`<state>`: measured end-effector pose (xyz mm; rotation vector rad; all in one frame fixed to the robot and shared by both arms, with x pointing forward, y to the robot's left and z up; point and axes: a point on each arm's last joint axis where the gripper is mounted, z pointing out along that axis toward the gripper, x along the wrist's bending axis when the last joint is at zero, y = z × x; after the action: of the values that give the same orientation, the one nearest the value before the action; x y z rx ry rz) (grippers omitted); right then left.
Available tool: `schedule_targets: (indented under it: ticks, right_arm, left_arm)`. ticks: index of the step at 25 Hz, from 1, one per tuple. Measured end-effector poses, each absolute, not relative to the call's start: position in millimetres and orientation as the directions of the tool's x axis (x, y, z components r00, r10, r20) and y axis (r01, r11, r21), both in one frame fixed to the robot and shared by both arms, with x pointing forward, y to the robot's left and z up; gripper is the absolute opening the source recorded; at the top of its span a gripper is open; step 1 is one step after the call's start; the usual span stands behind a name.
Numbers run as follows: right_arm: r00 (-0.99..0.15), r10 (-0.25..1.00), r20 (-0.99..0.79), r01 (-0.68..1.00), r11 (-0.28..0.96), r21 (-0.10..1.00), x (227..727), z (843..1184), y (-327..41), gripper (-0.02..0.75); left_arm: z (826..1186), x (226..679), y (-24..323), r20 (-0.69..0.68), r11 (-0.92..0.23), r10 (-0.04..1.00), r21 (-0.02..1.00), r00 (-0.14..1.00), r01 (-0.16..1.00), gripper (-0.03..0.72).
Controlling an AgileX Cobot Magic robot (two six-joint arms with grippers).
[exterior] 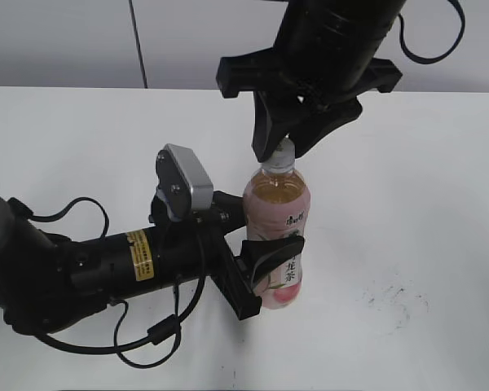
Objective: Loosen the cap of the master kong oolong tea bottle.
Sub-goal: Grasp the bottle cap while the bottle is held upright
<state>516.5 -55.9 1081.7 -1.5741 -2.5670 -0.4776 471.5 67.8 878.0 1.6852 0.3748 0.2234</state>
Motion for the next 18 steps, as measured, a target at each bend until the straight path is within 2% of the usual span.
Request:
schedule_targets:
  ticks: [5,10,14,18]
  right_arm:
    - [-0.548,0.807,0.219,0.832,0.501,0.237,516.6,1081.6,-55.6,0.278]
    - [-0.756,0.637,0.153,0.65,0.702,0.29,516.4,1081.8,-55.3,0.278]
    - [-0.929,0.366,0.047,0.361,0.875,0.323,516.6,1081.4,-55.2,0.274]
    - [-0.996,0.071,-0.06,0.048,0.947,0.318,517.0,1081.0,-55.5,0.274]
  left_arm:
    - [877.9,471.7,67.9,-0.068,-0.115,0.373,0.986,0.925,0.119,0.392]
    - [878.0,471.7,67.8,-0.068,-0.114,0.373,0.986,0.926,0.118,0.392]
    - [878.1,471.9,68.0,-0.068,-0.113,0.373,0.987,0.925,0.118,0.392]
    - [878.1,471.8,68.0,-0.068,-0.113,0.372,0.987,0.926,0.118,0.392]
